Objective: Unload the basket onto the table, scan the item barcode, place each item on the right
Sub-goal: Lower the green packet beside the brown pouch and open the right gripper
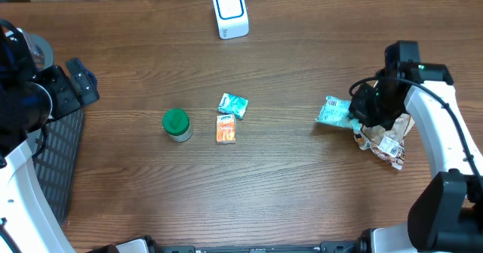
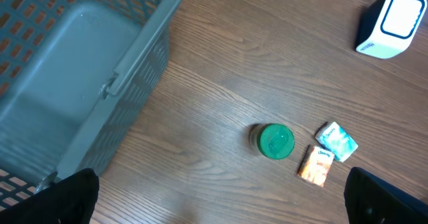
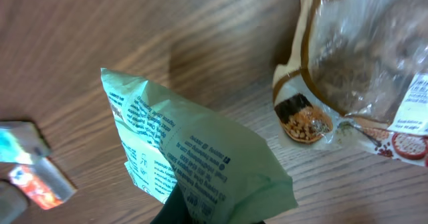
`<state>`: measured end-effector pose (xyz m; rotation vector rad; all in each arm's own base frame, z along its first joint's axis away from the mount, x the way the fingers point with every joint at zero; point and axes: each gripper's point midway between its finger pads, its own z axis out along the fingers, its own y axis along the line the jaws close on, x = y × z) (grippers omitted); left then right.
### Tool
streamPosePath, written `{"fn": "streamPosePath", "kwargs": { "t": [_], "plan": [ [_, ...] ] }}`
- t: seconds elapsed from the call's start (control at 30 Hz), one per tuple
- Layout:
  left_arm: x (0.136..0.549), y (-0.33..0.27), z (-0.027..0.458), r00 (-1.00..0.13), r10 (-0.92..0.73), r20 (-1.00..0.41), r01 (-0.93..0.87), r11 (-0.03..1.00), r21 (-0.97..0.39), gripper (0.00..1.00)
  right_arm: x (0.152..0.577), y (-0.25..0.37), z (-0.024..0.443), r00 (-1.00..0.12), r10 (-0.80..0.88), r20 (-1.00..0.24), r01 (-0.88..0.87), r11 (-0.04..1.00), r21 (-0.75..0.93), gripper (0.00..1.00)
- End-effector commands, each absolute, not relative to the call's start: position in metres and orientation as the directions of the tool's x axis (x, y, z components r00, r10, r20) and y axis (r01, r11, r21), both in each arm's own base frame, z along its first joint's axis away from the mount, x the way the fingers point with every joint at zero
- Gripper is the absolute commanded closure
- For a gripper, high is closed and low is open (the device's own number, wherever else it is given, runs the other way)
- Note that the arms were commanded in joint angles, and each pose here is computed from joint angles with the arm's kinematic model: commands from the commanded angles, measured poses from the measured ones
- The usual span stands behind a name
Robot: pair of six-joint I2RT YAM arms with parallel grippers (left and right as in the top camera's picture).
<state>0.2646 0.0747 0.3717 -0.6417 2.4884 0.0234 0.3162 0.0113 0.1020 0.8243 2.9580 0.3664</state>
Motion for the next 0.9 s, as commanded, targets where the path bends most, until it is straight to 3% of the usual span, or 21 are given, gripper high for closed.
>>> {"fn": "streamPosePath", "kwargs": {
  "t": [0.0,0.73,0.83,0.87],
  "plan": [
    [0.2640,0.0749,0.3744,-0.728,-0.425,-0.538,-0.436,0.893,-0.114,0.00,0.3093,0.0133,0.0932,-0.862,0.506,0.028,0.497,0.833,0.245,0.96],
    [0.2641,0.0749,0.3743,-0.728,-0.425,-0.538,-0.436,0.893,-0.114,0.00,0.3094,0.0132,0.0869,-0.864,0.503,0.022,0.492,0.835,0.247,0.96],
    [0.2641,0.0749,0.3743,-0.728,-0.425,-0.538,-0.436,0.893,-0.114,0.00,0.3064,0.0121,0.0846,-0.863,0.504,0.028,0.495,0.836,0.236,0.80],
    [0.2641,0.0749,0.3743,-0.728,-0.425,-0.538,-0.436,0.893,-0.114,0.00,0.3055,0.0115,0.0843,-0.863,0.504,0.030,0.496,0.837,0.231,0.70]
  ]
}}
